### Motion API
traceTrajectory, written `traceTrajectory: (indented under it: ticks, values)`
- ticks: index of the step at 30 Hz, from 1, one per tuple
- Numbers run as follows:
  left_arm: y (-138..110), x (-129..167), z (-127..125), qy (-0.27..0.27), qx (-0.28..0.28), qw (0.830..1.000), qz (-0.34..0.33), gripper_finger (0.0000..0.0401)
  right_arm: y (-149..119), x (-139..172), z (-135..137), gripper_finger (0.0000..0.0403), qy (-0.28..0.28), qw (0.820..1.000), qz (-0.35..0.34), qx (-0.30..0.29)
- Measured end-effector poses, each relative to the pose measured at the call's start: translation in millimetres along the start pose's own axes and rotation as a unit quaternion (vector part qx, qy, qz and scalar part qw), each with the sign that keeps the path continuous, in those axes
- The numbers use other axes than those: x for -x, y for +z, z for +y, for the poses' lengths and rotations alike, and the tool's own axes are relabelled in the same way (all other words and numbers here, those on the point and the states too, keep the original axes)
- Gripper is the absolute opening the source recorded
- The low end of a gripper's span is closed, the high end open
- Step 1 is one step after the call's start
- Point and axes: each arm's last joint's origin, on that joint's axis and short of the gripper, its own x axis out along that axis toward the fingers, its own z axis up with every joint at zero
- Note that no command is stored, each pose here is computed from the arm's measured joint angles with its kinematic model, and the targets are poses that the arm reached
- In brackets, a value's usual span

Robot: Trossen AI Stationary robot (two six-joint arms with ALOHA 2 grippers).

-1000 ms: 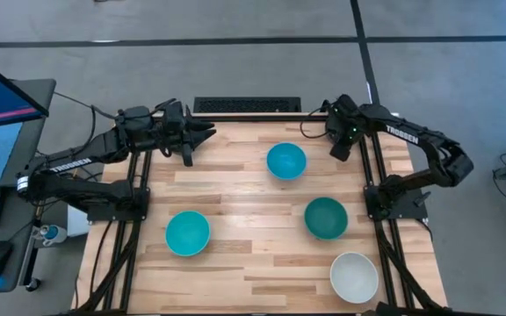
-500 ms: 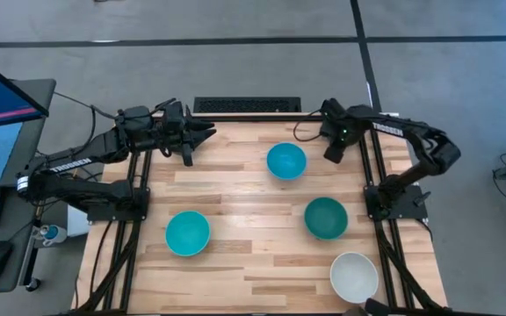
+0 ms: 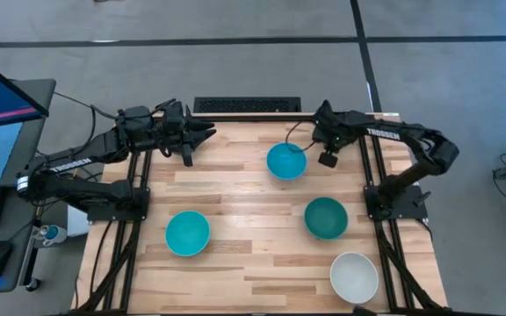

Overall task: Nest bowls inside each other
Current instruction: Stack the right black bowl on the blue bowl

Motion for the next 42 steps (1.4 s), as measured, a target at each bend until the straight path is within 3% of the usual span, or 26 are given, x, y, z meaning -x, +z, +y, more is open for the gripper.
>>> traceTrajectory:
  ticks: [4, 11, 16, 23, 31, 35, 42]
  values:
    - [0, 0, 0, 0.0, 0.0, 1.0, 0.0, 0.0089, 9, 35, 26, 0.0011, -0.001, 0.999, -0.039, 0.035]
    - [0, 0, 0, 0.0, 0.001, 1.0, 0.003, 0.0089, 31, 109, 56, 0.0011, 0.004, 0.99, -0.139, 0.024]
    - [-1, 0, 0, -0.002, 0.003, 1.0, 0.004, 0.0089, 52, 136, 79, 0.0011, 0.021, 0.983, -0.177, 0.038]
    - [0, 1, -1, -0.01, -0.001, 1.0, 0.004, 0.0089, 80, 111, 107, 0.0011, 0.088, 0.985, -0.14, 0.054]
    - [-5, 9, -4, -0.063, -0.022, 0.997, 0.04, 0.0089, 101, 86, 129, 0.0011, 0.112, 0.981, -0.141, 0.073]
    - [-8, 16, -3, -0.061, -0.022, 0.996, 0.06, 0.0089, 105, 78, 133, 0.0011, 0.121, 0.981, -0.133, 0.068]
    - [-1, 30, -5, -0.061, -0.031, 0.997, 0.036, 0.0089, 112, 56, 140, 0.0011, 0.122, 0.986, -0.097, 0.065]
